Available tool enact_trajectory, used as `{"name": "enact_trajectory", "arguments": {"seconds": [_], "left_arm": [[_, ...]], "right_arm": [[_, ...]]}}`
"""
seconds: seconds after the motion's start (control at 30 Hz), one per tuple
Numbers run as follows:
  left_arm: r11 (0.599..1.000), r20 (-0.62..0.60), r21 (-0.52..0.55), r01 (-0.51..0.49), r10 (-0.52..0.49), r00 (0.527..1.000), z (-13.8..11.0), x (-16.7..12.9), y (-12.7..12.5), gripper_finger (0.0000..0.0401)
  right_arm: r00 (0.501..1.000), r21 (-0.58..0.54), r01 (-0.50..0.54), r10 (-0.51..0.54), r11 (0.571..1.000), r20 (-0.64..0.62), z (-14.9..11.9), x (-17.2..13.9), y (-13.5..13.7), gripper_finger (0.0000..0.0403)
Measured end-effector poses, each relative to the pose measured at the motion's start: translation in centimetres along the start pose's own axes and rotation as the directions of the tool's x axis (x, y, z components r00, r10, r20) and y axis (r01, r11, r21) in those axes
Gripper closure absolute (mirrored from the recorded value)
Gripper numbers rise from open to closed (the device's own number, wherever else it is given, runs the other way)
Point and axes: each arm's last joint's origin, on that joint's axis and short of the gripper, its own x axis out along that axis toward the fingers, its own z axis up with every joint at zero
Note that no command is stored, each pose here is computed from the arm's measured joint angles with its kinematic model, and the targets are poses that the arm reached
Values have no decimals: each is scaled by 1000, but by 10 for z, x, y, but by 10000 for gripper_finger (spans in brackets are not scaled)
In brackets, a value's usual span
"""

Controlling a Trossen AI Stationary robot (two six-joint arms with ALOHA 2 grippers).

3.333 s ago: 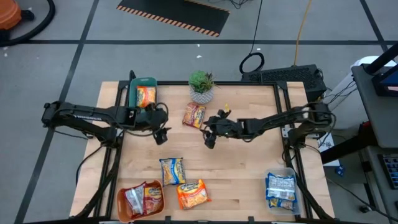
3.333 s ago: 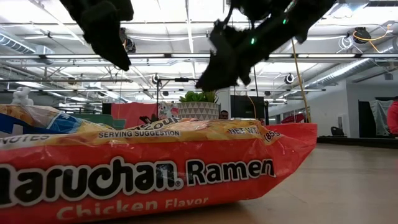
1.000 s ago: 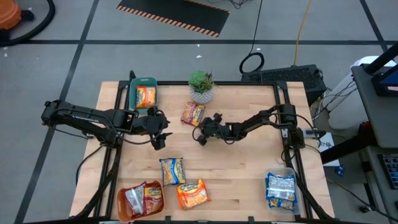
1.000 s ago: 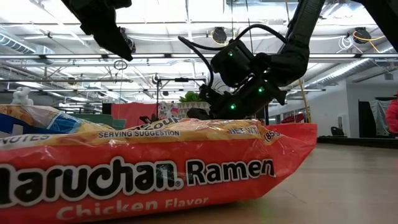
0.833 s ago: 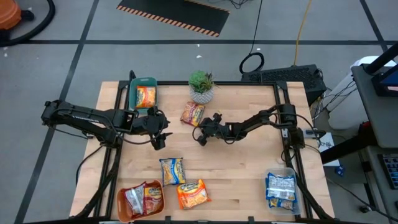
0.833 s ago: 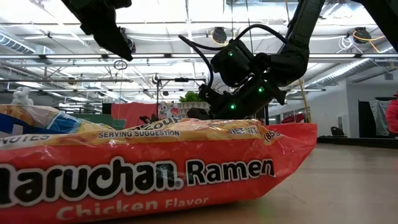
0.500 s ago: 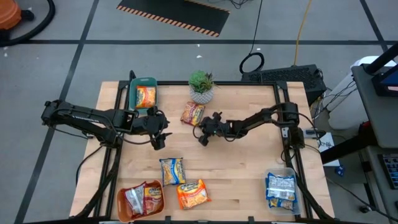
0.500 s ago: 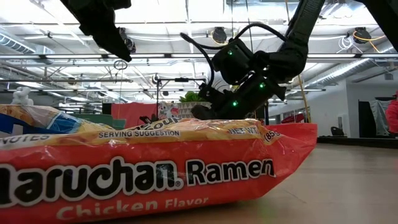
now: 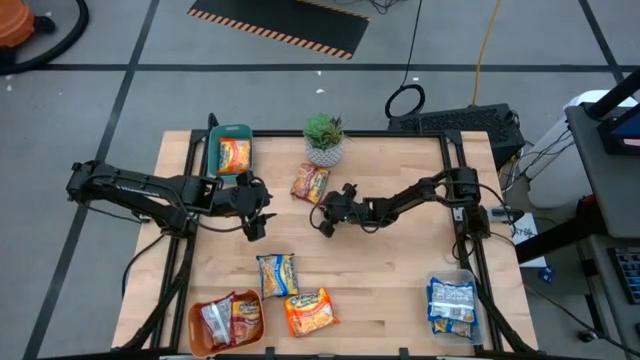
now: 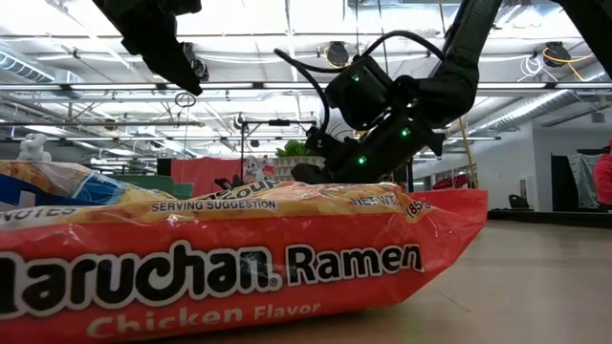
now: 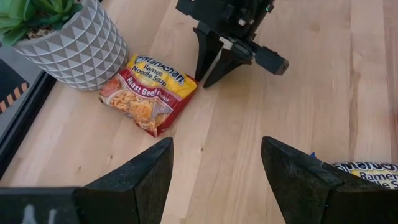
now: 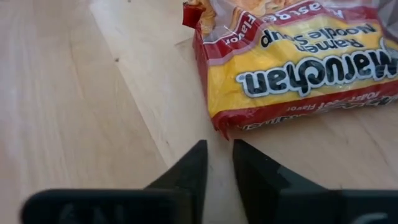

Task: Sort Maruchan noodles
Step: Put the red noodle pack into the orange bin

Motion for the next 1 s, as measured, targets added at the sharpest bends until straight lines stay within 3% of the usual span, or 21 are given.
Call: {"name": "enact_trajectory", "arguments": {"seconds": [0.23, 0.5, 0.7, 0.93, 1.0], "left_arm": [[1000, 17, -6, 3, -3, 1000, 2, 0, 0, 153], [1000, 44, -14, 9, -8, 999, 4, 0, -1, 153], [1000, 40, -12, 8, -7, 999, 4, 0, -1, 153], [1000, 40, -12, 8, -7, 999, 4, 0, -1, 153], [1000, 34, -13, 7, -6, 999, 3, 0, -1, 153]], "right_arm": [[998, 26, 37, -39, 999, 49, -5, 6, 3, 255], [986, 133, -17, -5, 991, 165, -27, 31, 5, 251], [981, 131, -26, 0, 991, 195, -26, 32, 6, 280], [977, 113, -38, 13, 993, 214, -25, 33, 6, 387], [976, 114, -31, 5, 993, 219, -23, 32, 6, 395]]}}
